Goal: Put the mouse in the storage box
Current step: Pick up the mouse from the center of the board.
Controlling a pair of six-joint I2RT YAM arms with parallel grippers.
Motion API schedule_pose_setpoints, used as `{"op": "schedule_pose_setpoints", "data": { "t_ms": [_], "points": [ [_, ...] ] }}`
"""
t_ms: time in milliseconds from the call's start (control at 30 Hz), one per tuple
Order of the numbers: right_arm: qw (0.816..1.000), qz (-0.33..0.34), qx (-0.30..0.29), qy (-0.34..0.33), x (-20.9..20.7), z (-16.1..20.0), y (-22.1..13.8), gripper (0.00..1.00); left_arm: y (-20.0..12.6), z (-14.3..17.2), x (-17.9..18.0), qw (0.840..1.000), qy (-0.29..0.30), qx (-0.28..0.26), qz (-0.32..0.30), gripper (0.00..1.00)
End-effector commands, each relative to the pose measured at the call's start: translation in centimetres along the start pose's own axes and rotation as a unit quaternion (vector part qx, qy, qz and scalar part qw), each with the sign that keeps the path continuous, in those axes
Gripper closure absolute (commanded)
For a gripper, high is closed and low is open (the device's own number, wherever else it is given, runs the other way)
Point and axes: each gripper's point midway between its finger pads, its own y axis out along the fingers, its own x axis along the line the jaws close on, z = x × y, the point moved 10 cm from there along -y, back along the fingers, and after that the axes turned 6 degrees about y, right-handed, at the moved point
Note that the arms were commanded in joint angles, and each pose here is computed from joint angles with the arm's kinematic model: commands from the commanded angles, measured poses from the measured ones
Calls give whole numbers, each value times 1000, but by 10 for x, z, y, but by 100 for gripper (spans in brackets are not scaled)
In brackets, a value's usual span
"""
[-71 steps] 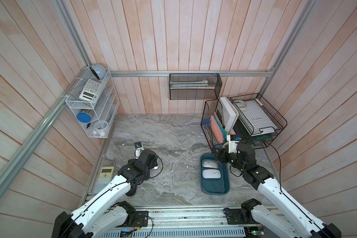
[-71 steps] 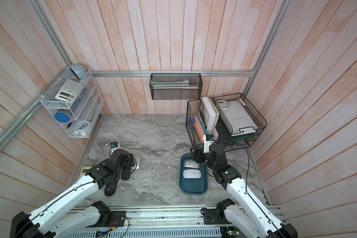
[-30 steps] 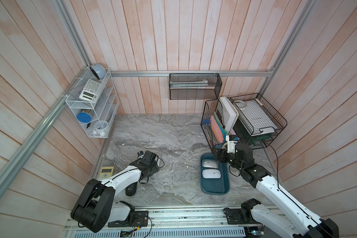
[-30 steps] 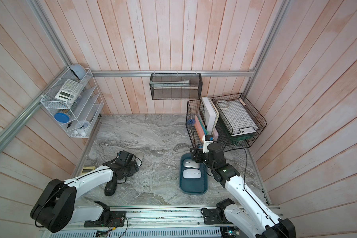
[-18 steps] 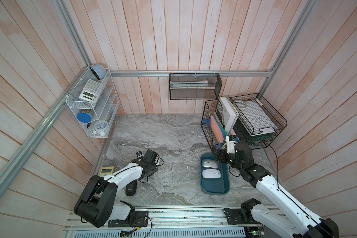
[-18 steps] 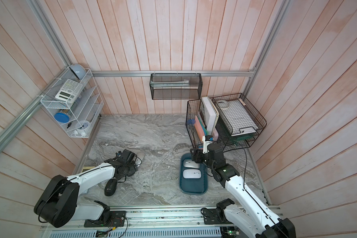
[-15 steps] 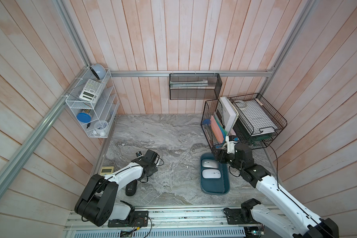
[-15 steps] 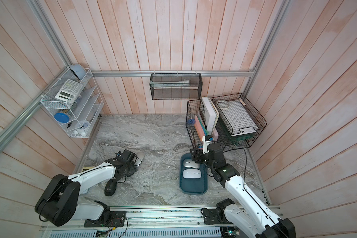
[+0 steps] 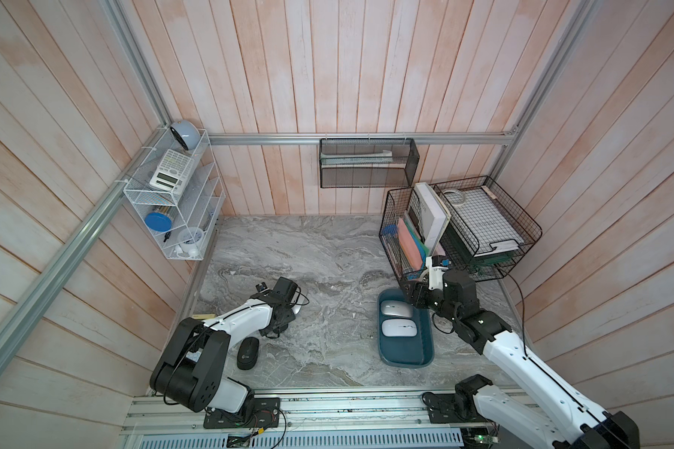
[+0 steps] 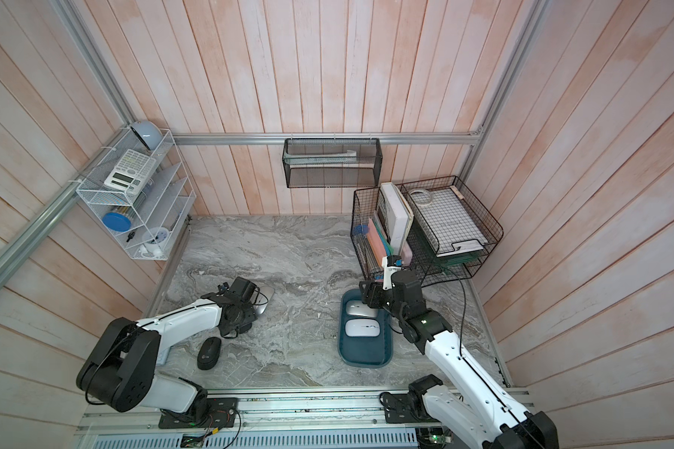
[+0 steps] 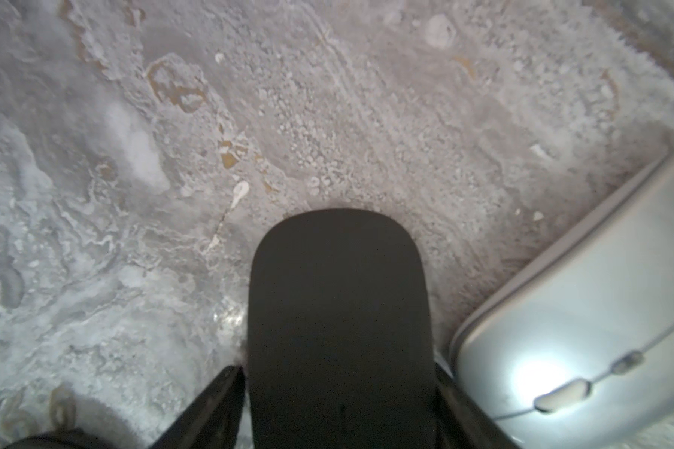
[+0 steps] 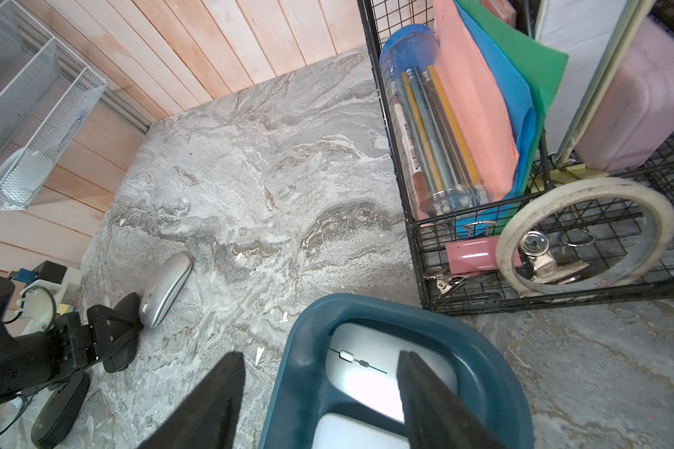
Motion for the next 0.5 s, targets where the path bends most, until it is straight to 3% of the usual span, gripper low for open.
{"op": "schedule_pose_setpoints", "data": {
  "t_ms": [0,67,267,467],
  "points": [
    [1000,3,3,5,-2,3,0,31,4,-2,-2,1000,-2,1,5,33],
    [1000,3,5,5,-2,3,0,31,4,-3,-2,1000,1,3,4,41],
    [1000,4,4,6,-2,3,0,31,1,-3,-2,1000,13,6,15,42],
    [1000,6,7,8,-3,4,3,32,-35,-17,-12,994,21,-12,104,50]
  ]
}}
